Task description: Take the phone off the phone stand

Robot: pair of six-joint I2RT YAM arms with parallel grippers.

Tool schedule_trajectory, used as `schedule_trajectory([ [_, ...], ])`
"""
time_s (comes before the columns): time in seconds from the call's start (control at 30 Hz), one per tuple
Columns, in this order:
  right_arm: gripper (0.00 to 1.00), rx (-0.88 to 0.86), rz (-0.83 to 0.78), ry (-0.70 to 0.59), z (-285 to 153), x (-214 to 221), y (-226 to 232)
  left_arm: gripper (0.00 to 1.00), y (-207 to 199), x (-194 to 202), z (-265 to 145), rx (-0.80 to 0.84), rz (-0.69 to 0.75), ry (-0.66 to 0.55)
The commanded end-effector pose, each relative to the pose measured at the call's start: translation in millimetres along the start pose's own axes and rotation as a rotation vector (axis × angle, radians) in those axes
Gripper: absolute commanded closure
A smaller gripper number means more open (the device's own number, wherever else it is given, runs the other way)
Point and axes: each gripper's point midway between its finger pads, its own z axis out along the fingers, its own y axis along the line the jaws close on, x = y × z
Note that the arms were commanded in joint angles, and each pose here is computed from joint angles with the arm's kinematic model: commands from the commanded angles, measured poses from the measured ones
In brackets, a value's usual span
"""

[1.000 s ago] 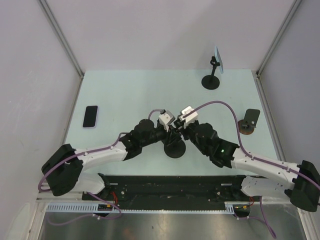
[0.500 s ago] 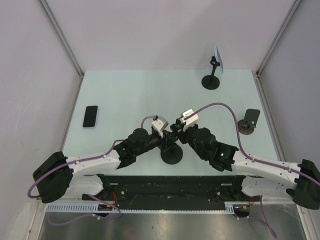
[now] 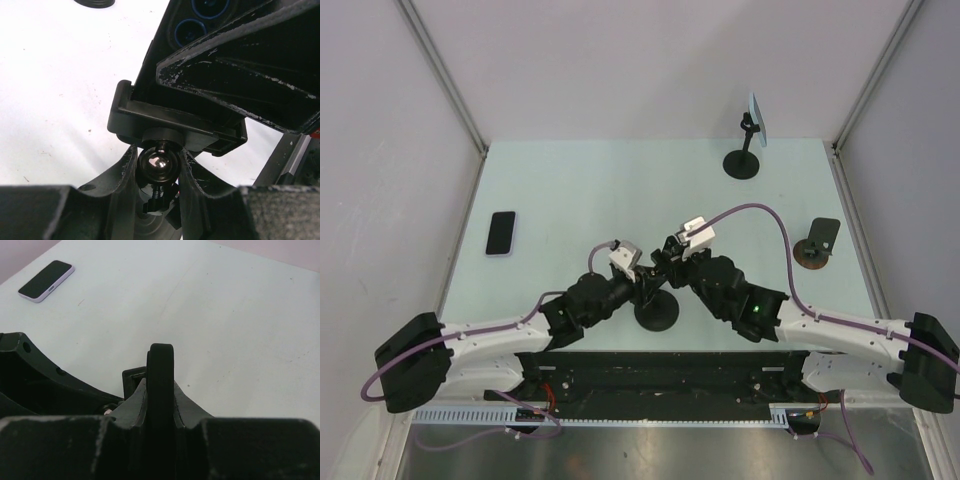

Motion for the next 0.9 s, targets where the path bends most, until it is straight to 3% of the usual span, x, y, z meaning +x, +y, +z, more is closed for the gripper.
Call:
schedule_trajectory([
  [0.0, 1.0, 0.52, -0.104, -0.035, -21, -25, -106, 1.0, 53, 42, -26, -0.248, -0.045, 0.088],
  [0.5, 1.0, 0.547, -0.063, -0.051, -4, -28, -101, 1.0, 32, 39, -25, -0.188, -0.014, 0.087],
  [0.67, 1.0, 0.559, -0.047, -0.052, -5, -29, -104, 1.0, 53, 42, -37, -0.292, -0.039, 0.051],
  [0.87, 1.0, 0.535, 0.019, -0.066, -6, -34, -107, 1.0, 54, 42, -38, -0.286, -0.029, 0.052],
])
